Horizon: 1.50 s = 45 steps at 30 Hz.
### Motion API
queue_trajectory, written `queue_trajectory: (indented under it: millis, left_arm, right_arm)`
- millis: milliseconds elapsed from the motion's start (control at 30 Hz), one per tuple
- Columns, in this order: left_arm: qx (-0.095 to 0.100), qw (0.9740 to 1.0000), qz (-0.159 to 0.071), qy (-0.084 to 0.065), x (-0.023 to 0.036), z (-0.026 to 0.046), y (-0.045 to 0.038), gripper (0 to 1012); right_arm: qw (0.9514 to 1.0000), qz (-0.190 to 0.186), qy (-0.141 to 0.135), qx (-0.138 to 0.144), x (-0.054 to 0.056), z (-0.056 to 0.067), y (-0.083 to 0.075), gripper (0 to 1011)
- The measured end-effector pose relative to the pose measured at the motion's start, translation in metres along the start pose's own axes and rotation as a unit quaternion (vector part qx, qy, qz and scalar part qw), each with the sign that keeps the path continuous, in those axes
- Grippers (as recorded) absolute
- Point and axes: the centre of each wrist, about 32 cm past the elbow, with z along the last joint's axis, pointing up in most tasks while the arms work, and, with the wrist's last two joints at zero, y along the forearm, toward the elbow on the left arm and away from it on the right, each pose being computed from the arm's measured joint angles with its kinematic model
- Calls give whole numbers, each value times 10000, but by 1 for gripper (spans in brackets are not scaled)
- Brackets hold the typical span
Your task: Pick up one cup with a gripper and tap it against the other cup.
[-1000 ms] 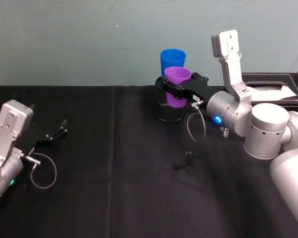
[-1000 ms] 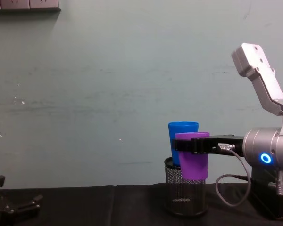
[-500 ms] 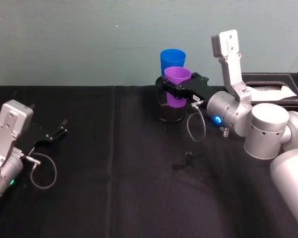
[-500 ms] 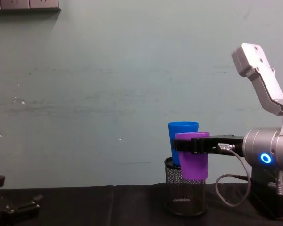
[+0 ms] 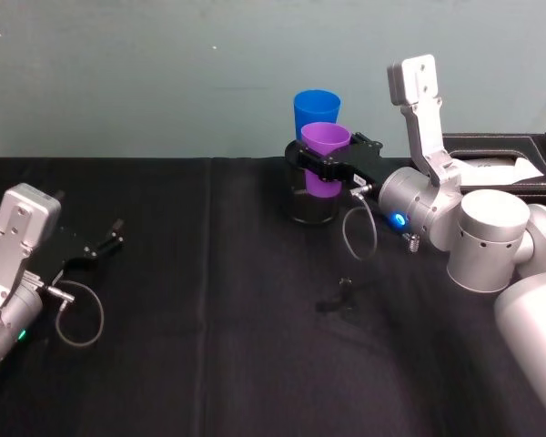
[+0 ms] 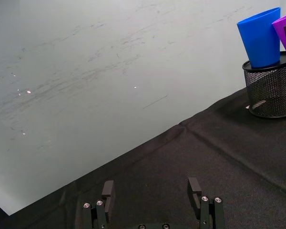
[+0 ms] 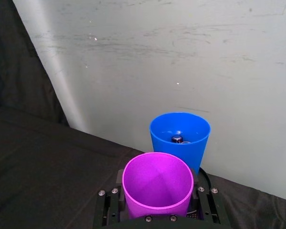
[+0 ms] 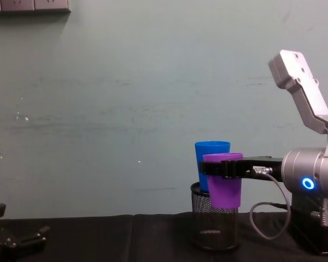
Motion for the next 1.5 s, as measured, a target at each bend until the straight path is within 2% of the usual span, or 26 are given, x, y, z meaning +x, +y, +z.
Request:
queue_trajectory:
  millis: [1500]
  left_arm:
    - [0, 10000, 0, 0, 0, 0, 0, 1000]
  right_arm:
    - [10000, 0, 0, 0, 0, 0, 0, 738]
